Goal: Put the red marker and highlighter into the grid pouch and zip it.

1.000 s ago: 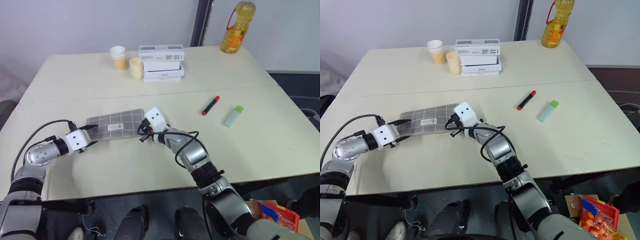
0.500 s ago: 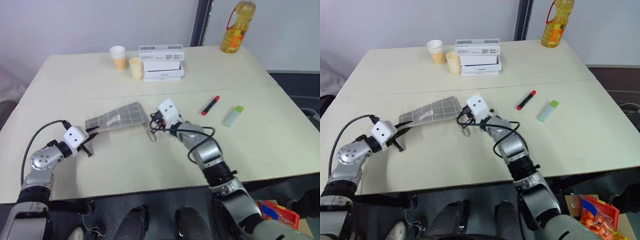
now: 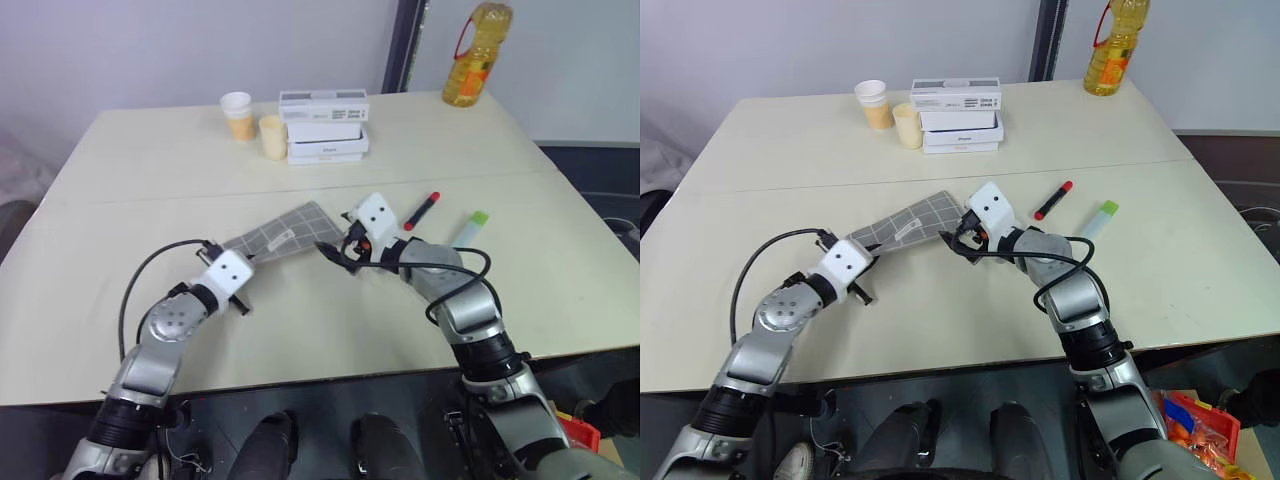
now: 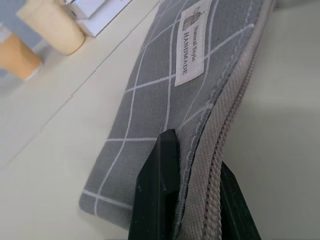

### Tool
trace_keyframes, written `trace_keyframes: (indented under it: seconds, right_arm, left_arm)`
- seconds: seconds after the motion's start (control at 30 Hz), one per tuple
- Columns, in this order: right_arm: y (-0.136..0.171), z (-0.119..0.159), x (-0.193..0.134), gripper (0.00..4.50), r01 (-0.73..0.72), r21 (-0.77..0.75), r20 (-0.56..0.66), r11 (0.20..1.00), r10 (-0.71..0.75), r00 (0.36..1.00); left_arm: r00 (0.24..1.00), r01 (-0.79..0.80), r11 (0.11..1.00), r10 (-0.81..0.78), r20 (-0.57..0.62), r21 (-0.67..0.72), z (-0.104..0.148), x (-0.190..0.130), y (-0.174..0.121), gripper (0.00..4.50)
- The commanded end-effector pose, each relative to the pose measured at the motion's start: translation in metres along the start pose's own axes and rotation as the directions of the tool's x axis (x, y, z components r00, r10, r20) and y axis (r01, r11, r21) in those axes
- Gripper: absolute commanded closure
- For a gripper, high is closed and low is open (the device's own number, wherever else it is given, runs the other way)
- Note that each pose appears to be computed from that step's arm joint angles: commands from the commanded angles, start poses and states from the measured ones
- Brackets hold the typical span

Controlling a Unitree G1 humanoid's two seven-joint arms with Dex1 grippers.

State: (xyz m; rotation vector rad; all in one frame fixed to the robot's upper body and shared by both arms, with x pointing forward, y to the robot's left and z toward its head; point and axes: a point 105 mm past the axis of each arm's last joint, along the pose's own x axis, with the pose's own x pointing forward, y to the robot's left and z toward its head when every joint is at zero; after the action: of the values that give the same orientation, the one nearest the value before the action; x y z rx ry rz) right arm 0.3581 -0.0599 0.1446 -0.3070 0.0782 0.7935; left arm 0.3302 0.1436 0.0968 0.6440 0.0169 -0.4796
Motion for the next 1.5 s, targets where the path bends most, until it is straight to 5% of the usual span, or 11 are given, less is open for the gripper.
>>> trace_keyframes:
  seconds: [0.03,0.6,0.73,0.93,1.5]
  right_arm:
    - [0.005,0.017,-0.007,0.07,-0.020,-0.142,0.049,0.990,0.027,0.998]
    - [-0.043,-0.015,-0.020,0.07,0.260,0.142,-0.095,0.955,-0.248,0.964]
    - [-0.039,-0.010,-0.017,1.27,0.236,0.215,-0.072,0.948,-0.226,0.972]
    - [-0.030,-0.005,-0.012,4.45,0.209,0.231,-0.062,0.950,-0.200,0.978]
    - [0.028,0.029,0.016,4.45,0.008,-0.057,-0.031,0.998,-0.010,0.999]
  left_arm:
    - [0.999,-0.036,0.999,0.035,0.029,0.017,0.017,0.001,-0.002,4.50]
    - [0.995,-0.047,0.995,0.054,0.079,-0.087,0.030,0.001,-0.005,4.50]
    - [0.995,-0.042,0.996,0.049,0.083,-0.082,0.031,0.002,-0.007,4.50]
    - [0.994,-0.051,0.994,0.059,0.087,-0.092,0.032,0.004,-0.006,4.50]
    - [0.993,-0.002,0.994,0.016,0.118,-0.114,0.042,0.012,-0.015,4.50]
